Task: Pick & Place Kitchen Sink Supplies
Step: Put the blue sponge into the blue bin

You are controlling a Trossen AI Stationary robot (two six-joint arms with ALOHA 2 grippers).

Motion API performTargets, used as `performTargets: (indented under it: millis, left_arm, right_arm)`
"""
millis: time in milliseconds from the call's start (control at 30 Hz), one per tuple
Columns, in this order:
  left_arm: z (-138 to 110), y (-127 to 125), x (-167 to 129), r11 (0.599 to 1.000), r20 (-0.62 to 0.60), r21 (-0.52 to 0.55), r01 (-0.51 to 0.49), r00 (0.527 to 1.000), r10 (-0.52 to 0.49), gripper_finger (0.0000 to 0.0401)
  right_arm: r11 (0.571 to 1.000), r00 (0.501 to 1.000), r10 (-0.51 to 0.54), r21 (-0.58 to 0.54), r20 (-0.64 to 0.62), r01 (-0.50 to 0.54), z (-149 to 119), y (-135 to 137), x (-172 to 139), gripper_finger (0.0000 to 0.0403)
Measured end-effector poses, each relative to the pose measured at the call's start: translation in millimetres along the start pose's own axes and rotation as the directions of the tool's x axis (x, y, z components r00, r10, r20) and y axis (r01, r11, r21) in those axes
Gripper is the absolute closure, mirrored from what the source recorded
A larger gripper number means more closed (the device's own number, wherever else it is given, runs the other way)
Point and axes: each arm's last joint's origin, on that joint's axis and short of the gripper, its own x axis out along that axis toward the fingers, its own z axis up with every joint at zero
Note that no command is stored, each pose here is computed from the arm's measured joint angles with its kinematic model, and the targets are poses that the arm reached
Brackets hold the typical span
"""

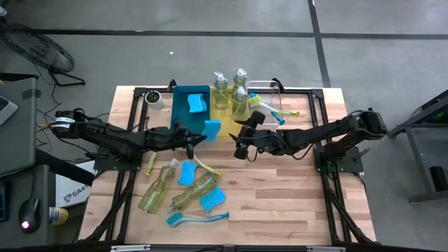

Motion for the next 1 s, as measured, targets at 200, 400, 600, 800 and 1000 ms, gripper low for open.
performTargets:
  millis: [200, 400, 600, 800, 1000]
  left_arm:
    - [15, 18, -4, 0.995, 0.03, -0.037, -0.093, 0.995, 0.094, 0.0393]
    - [25, 36, -10, 0.974, 0.025, -0.117, -0.196, 0.979, 0.2, 0.0393]
    - [34, 51, -14, 0.933, -0.019, -0.185, -0.308, 0.951, 0.31, 0.0394]
    - [61, 54, -10, 0.873, -0.125, -0.173, -0.456, 0.889, 0.44, 0.0394]
    - [87, 56, -16, 0.77, -0.212, -0.113, -0.628, 0.773, 0.599, 0.0394]
  right_arm:
    - [0.997, 0.993, 0.019, 0.075, -0.113, -0.011, -10, -4, -7, 0.0149]
    - [0.995, 0.979, 0.02, 0.101, -0.201, 0.0, -20, -4, -8, 0.0148]
    - [0.99, 0.968, 0.065, 0.141, -0.242, -0.031, -24, -3, -9, 0.0148]
    - [0.988, 0.962, 0.097, 0.143, -0.255, -0.062, -25, 5, -16, 0.0148]
    - [0.987, 0.961, 0.108, 0.146, -0.254, -0.073, -26, 14, -23, 0.0148]
